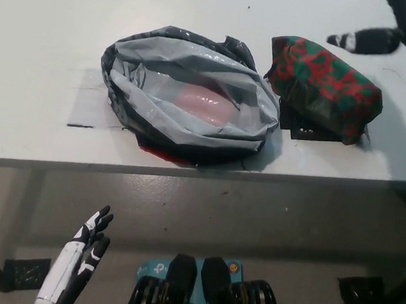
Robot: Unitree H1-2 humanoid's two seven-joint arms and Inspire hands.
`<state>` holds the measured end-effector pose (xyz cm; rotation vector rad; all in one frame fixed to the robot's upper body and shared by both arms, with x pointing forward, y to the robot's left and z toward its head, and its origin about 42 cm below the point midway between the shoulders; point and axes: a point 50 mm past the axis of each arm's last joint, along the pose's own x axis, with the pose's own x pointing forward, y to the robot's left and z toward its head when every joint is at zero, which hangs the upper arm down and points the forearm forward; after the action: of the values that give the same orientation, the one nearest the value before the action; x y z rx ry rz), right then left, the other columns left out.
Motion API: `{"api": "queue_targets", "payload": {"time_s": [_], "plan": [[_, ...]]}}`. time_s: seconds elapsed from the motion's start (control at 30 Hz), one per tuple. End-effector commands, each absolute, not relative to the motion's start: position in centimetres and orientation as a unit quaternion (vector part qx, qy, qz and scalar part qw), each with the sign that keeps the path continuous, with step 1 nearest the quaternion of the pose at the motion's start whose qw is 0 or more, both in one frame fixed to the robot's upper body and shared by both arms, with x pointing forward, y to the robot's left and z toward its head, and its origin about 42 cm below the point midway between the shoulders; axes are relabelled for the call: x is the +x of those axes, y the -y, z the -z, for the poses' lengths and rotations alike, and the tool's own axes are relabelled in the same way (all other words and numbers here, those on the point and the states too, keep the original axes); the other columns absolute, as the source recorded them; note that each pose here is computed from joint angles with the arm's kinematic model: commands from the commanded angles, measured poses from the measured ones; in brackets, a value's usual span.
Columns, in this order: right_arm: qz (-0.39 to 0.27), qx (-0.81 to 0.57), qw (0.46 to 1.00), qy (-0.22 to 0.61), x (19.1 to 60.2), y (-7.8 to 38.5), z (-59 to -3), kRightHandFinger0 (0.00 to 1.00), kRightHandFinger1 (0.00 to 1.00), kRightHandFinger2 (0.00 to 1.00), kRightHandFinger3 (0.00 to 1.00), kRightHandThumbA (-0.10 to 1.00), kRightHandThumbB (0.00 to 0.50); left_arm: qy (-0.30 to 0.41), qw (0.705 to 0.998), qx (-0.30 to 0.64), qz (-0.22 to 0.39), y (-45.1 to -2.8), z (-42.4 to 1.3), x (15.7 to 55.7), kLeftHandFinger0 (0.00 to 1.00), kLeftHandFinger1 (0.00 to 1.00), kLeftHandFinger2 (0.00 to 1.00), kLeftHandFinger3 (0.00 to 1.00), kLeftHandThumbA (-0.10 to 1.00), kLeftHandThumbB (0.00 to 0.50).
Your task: The robot uses its right hand to pick up a bag of coffee beans and puts it in the black plastic bag, then the robot grabs the top of the bag and lifts it.
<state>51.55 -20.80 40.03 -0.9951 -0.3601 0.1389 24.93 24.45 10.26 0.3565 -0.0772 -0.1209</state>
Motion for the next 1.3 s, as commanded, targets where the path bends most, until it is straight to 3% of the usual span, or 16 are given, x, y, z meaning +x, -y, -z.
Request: {"api": "queue_targets", "payload": {"time_s": [0.0,0.27,0.3,0.57,0.63,0.83,1.27], "plan": [[-0.067,-0.523,0.844,0.097,56.2,17.9,-46.1,1.0,1.0,1.0,1.0,1.0,0.42,0.086,0.976,0.193,0.056,-24.9,-11.4,24.1,1.0,1.0,1.0,1.0,1.0,0.213],[-0.08,-0.552,0.83,0.03,58.8,14.6,-43.0,1.0,1.0,1.0,1.0,1.0,0.43,0.092,0.976,0.192,0.055,-25.0,-10.9,23.0,1.0,1.0,1.0,1.0,1.0,0.183],[-0.081,-0.551,0.831,0.022,59.2,14.0,-42.9,1.0,1.0,1.0,1.0,1.0,0.443,0.086,0.976,0.194,0.054,-25.0,-11.0,23.3,1.0,1.0,1.0,1.0,1.0,0.214],[-0.101,-0.53,0.841,-0.031,59.9,12.9,-41.4,1.0,1.0,1.0,1.0,1.0,0.468,0.087,0.975,0.196,0.057,-24.7,-11.0,23.3,1.0,1.0,1.0,1.0,1.0,0.216],[-0.105,-0.529,0.841,-0.041,60.0,12.9,-40.9,1.0,1.0,1.0,1.0,1.0,0.466,0.094,0.974,0.196,0.061,-24.6,-11.0,23.2,1.0,1.0,1.0,1.0,1.0,0.2],[-0.115,-0.539,0.831,-0.077,60.2,13.7,-39.5,1.0,1.0,1.0,1.0,1.0,0.5,0.094,0.973,0.2,0.065,-24.6,-11.1,22.9,1.0,1.0,1.0,1.0,1.0,0.226],[-0.073,-0.587,0.803,-0.077,60.7,16.7,-42.1,1.0,1.0,1.0,1.0,1.0,0.487,0.1,0.971,0.206,0.061,-24.7,-11.3,23.5,1.0,1.0,1.0,1.0,1.0,0.214]]}}
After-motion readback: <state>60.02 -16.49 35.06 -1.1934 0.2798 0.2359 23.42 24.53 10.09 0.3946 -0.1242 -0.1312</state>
